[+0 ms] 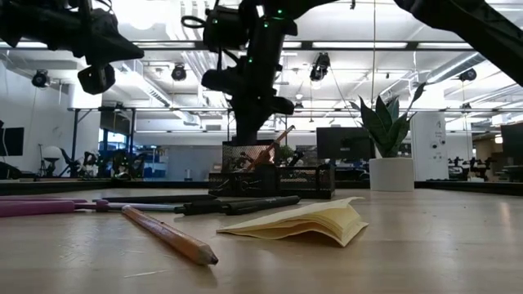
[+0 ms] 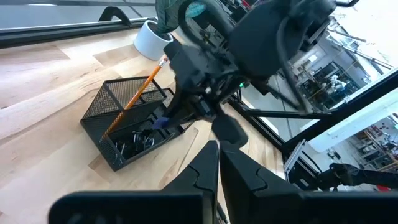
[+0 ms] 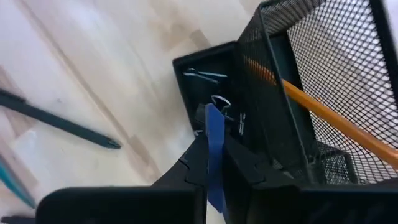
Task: Pick and place office supplies into organizer
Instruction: Put the blue eraser into the desk organizer, then put the left pen into the desk organizer
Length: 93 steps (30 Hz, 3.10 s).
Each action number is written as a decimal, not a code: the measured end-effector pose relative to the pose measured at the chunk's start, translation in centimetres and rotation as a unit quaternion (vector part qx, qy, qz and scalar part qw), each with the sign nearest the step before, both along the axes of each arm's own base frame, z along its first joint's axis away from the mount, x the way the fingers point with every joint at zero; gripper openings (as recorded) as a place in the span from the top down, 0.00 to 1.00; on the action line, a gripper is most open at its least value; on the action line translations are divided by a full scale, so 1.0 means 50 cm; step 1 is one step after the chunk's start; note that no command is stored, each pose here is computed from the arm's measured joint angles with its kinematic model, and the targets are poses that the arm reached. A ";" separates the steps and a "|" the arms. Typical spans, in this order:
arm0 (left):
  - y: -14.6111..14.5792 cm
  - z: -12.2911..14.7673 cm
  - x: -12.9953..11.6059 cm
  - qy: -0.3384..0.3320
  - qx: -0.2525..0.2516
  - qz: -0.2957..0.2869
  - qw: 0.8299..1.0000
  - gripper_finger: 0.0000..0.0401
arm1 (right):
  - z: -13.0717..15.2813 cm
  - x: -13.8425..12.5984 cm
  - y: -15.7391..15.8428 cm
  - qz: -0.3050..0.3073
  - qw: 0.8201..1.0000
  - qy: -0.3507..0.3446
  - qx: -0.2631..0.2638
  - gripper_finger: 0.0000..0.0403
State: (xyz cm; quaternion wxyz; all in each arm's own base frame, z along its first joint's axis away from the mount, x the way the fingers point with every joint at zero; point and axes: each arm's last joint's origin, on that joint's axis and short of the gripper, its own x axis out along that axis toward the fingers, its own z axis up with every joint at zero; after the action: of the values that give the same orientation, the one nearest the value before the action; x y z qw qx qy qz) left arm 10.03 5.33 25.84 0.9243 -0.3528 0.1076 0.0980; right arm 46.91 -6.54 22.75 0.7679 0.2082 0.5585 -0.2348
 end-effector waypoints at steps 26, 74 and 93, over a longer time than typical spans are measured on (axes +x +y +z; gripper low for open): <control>0.001 0.000 0.000 0.001 0.001 0.003 1.000 1.00 | 0.021 0.020 0.121 0.339 0.939 -0.048 -0.012 0.56; -0.051 -0.005 0.024 0.021 0.133 -0.132 0.982 1.00 | -0.187 0.045 0.133 0.397 0.916 -0.018 -0.059 0.81; -0.079 -0.050 -0.051 0.097 0.032 -0.120 0.987 1.00 | -0.213 0.033 0.092 0.399 0.916 -0.030 -0.018 0.98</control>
State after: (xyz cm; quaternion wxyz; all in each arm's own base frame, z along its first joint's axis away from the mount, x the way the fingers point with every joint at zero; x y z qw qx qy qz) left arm 7.50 1.38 23.36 0.9253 -0.2962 0.2355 0.0234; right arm 48.55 -1.97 12.08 0.8179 -0.0388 0.5673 0.0880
